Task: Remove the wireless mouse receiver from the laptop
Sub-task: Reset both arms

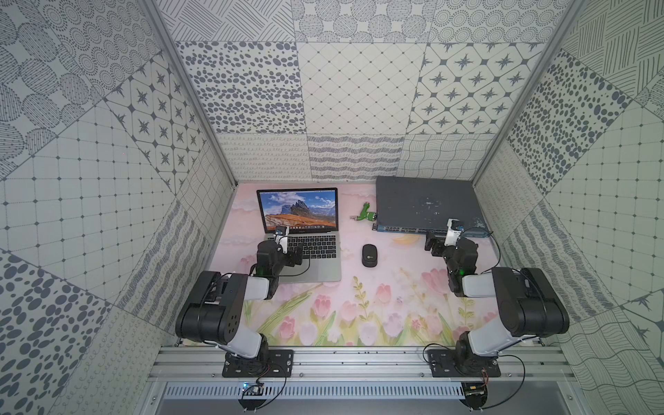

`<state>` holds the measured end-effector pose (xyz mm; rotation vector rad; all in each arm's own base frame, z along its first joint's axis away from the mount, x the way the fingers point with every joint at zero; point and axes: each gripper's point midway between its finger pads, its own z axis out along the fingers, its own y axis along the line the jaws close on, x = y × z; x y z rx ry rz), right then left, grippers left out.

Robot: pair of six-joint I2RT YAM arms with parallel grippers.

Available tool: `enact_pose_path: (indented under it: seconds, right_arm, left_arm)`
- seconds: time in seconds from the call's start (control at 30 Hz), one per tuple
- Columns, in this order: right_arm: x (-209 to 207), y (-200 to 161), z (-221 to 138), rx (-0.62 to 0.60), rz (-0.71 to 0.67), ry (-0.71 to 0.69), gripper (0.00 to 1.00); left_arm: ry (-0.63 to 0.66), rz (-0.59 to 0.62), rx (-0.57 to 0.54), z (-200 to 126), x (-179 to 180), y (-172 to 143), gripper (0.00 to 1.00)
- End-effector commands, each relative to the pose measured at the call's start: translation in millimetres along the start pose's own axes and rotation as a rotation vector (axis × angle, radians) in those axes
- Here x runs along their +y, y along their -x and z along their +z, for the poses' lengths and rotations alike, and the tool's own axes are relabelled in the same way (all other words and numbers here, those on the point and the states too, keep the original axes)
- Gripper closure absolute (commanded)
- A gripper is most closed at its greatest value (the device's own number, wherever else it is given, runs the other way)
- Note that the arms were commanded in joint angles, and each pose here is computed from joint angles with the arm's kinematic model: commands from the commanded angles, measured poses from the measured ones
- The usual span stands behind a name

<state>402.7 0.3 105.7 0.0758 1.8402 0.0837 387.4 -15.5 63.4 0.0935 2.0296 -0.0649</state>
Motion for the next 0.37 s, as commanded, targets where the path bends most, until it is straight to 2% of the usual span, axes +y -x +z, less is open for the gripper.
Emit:
enact_pose_path:
  seconds: [0.0, 0.33]
  right_arm:
    - [0.4, 4.4, -1.0, -0.019, -0.009, 0.003, 0.03]
    - [0.4, 4.0, -1.1, -0.018, -0.01, 0.002, 0.03]
  left_arm:
    - [-0.028, 0.025, -0.072, 0.7, -1.4, 19.2, 0.02]
    - [-0.017, 0.046, -0.065, 2.2, -4.3, 19.4, 0.02]
